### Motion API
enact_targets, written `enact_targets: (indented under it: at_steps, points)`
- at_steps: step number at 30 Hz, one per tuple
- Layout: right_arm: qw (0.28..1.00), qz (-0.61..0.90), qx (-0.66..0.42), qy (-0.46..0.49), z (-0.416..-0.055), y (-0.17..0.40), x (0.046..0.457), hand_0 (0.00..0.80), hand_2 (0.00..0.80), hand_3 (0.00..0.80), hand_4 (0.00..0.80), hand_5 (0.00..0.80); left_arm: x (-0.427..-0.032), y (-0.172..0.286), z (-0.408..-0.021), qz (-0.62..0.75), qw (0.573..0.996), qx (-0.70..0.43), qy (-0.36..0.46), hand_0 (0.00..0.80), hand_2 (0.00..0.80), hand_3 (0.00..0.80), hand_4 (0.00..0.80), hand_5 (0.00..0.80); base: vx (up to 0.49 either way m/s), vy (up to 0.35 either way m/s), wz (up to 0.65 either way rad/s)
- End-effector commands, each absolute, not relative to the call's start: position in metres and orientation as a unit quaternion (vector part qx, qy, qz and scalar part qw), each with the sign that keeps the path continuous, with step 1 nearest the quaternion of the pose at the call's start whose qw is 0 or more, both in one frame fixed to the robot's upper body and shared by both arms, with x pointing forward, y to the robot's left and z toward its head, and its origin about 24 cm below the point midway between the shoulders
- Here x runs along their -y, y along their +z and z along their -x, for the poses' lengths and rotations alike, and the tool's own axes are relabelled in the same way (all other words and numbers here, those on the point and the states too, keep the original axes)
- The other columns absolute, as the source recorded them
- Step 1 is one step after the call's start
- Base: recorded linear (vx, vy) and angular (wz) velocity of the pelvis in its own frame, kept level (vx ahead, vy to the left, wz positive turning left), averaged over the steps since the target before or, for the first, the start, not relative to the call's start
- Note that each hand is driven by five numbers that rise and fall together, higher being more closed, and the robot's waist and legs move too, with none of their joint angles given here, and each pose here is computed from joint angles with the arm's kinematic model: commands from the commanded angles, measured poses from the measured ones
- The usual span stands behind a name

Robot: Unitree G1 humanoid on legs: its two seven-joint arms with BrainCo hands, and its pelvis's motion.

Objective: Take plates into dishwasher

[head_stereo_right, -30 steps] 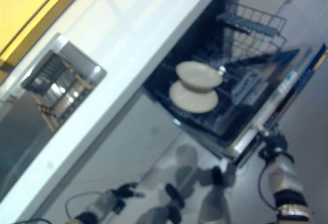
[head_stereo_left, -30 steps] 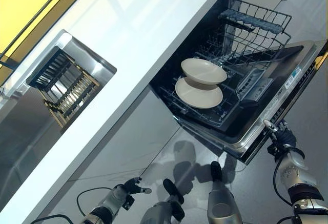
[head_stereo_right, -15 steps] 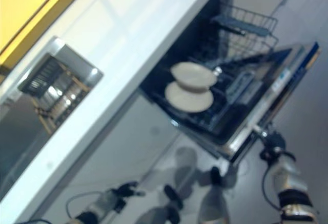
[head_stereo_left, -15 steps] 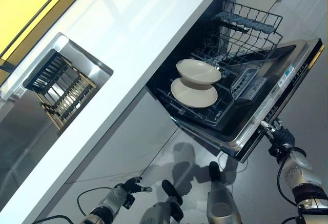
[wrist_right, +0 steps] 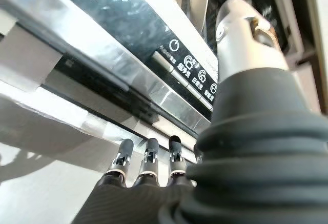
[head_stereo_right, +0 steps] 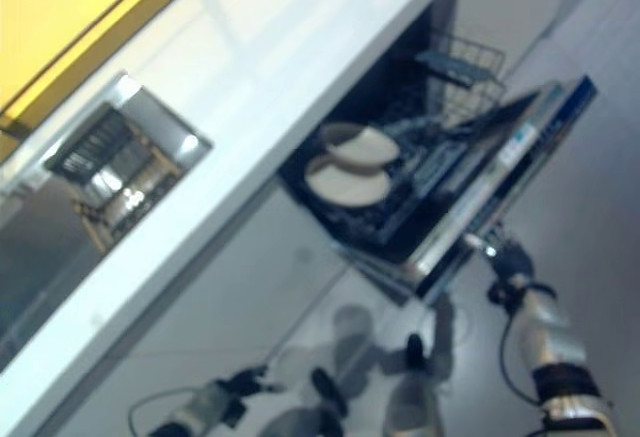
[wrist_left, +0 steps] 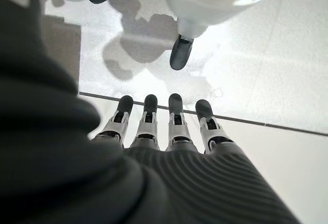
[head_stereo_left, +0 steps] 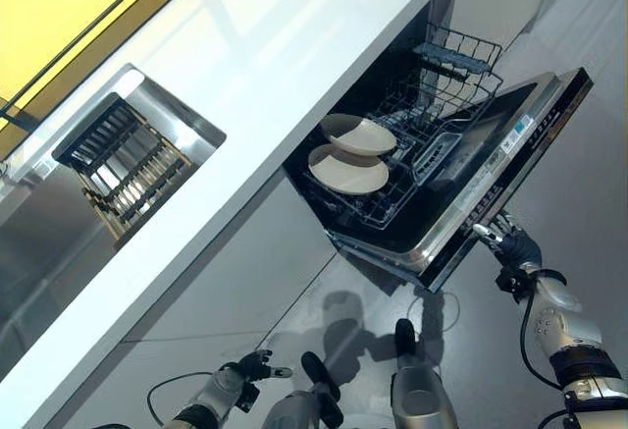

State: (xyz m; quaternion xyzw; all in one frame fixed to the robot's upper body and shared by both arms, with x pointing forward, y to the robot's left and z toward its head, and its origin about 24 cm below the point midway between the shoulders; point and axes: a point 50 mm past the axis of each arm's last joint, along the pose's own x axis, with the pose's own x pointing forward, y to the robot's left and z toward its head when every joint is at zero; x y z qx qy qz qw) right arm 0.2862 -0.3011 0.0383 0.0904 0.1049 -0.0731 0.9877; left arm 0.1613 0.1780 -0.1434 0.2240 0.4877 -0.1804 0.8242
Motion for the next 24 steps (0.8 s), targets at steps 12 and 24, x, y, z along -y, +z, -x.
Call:
enact_targets:
  at_steps: [12, 24]
  points:
    - [0.975, -0.117, -0.010, 0.191, -0.330, 0.074, 0.171, 0.000, 0.000, 0.000, 0.000, 0.000, -0.223, -0.141, -0.153, -0.272, 0.806, -0.509, -0.137, 0.000, 0.000, 0.000, 0.000, 0.000, 0.106, 0.132, 0.17]
    - [0.973, -0.137, -0.022, 0.184, -0.326, 0.062, 0.164, 0.000, 0.000, 0.000, 0.000, 0.000, -0.239, -0.140, -0.143, -0.280, 0.799, -0.518, -0.120, 0.000, 0.000, 0.000, 0.000, 0.000, 0.108, 0.163, 0.21]
